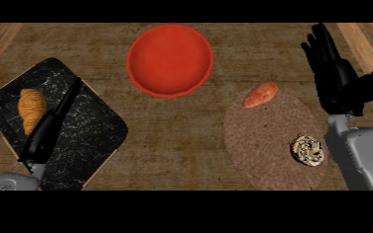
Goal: Pick the cupcake from the placemat and place it in the bowl
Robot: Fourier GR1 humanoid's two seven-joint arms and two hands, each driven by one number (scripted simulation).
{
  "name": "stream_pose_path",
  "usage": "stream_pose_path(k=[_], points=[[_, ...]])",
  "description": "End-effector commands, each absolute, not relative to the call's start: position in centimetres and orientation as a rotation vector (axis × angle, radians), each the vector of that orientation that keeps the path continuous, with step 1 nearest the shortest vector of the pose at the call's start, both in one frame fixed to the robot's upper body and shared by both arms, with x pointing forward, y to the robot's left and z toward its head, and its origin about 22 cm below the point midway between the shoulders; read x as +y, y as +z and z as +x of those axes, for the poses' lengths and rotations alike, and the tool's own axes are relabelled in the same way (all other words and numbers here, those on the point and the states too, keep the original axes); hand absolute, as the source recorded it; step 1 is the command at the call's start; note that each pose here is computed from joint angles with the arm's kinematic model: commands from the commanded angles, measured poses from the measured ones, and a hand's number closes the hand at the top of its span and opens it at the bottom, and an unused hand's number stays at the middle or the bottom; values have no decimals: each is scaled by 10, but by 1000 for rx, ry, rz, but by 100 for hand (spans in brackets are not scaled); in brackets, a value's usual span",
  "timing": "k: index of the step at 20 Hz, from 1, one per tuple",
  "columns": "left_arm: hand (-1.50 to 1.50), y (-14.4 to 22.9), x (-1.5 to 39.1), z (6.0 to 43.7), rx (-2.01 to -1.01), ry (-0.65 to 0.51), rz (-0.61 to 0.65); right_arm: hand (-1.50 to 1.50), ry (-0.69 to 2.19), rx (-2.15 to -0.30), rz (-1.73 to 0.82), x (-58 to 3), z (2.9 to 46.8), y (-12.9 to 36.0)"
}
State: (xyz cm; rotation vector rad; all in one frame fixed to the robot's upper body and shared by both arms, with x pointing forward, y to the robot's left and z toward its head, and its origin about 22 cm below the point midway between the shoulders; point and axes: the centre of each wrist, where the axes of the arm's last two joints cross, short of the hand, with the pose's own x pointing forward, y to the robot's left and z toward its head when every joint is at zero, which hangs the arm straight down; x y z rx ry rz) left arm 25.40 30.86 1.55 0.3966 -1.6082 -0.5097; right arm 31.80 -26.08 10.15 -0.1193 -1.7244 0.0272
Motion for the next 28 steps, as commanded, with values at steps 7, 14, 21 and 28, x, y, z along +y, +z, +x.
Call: stream_pose_path(k=[7, 14, 21, 28], points=[[0, 15, 258, 261, -1608, -201, 164, 150, 809, -1507, -553, -310, 278, 81], [0, 22, 239, 268, -1566, -60, 100, -150, 45, -1904, -389, -278, 186, 13], [0, 21, 209, 270, -1602, -94, 97, -150, 131, -1916, -632, -290, 138, 74], [0, 22, 212, 258, -1580, -114, 77, -150, 222, -1675, -683, -302, 140, 123]])
